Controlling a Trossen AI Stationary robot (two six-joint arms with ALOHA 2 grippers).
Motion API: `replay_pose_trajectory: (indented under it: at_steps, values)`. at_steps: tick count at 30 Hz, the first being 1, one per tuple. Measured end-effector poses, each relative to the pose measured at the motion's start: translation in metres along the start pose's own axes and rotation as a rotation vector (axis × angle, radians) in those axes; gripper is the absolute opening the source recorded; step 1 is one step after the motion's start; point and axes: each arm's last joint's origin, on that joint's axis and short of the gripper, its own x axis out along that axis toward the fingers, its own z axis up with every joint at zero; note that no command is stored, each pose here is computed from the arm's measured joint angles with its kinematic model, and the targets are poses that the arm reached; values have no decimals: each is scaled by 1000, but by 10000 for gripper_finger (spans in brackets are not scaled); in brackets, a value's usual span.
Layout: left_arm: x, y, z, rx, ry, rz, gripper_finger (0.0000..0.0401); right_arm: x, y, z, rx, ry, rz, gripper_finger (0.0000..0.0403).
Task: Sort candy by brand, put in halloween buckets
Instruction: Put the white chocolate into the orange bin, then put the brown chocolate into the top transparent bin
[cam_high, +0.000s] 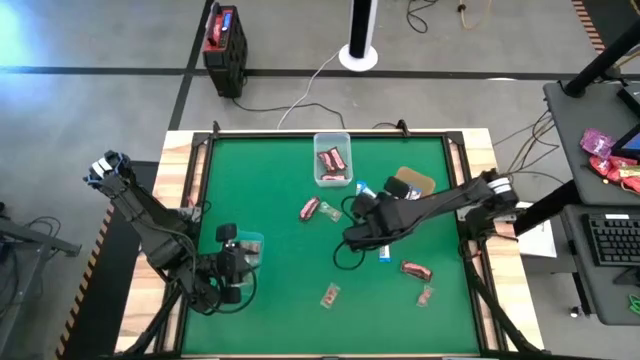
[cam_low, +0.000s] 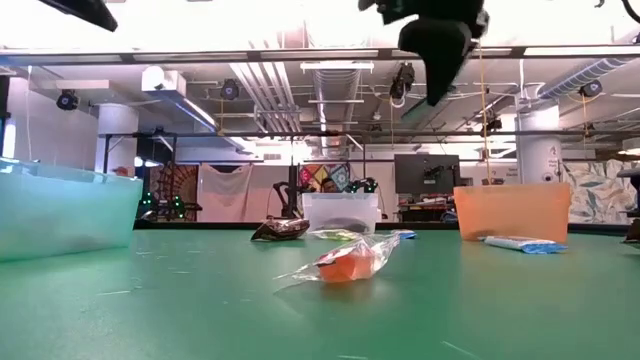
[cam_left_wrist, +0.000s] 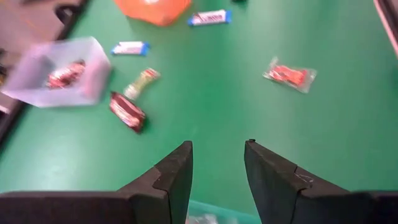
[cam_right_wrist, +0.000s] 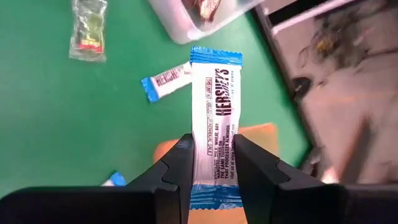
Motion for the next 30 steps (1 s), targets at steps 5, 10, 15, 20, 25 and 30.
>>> replay_pose_trajectory:
  at_steps: [5,10,15,20,25,30]
  values:
    - [0,0,2,34,-46,39,129,26,-23,-25,68,80,-71,91]
    - [1,-1,3,60,-48,34,129,56,-35,-60,54,61,-42,91]
    - [4,-3,7,133,-40,-35,129,74,-47,-90,143,-27,58,91]
    - [14,5,19,167,-74,-6,129,77,-64,-115,276,-64,101,96]
    - [30,22,30,154,-64,67,129,77,-79,-125,476,-61,172,124]
    - [42,32,33,154,-34,46,129,74,-86,-125,631,-53,215,166]
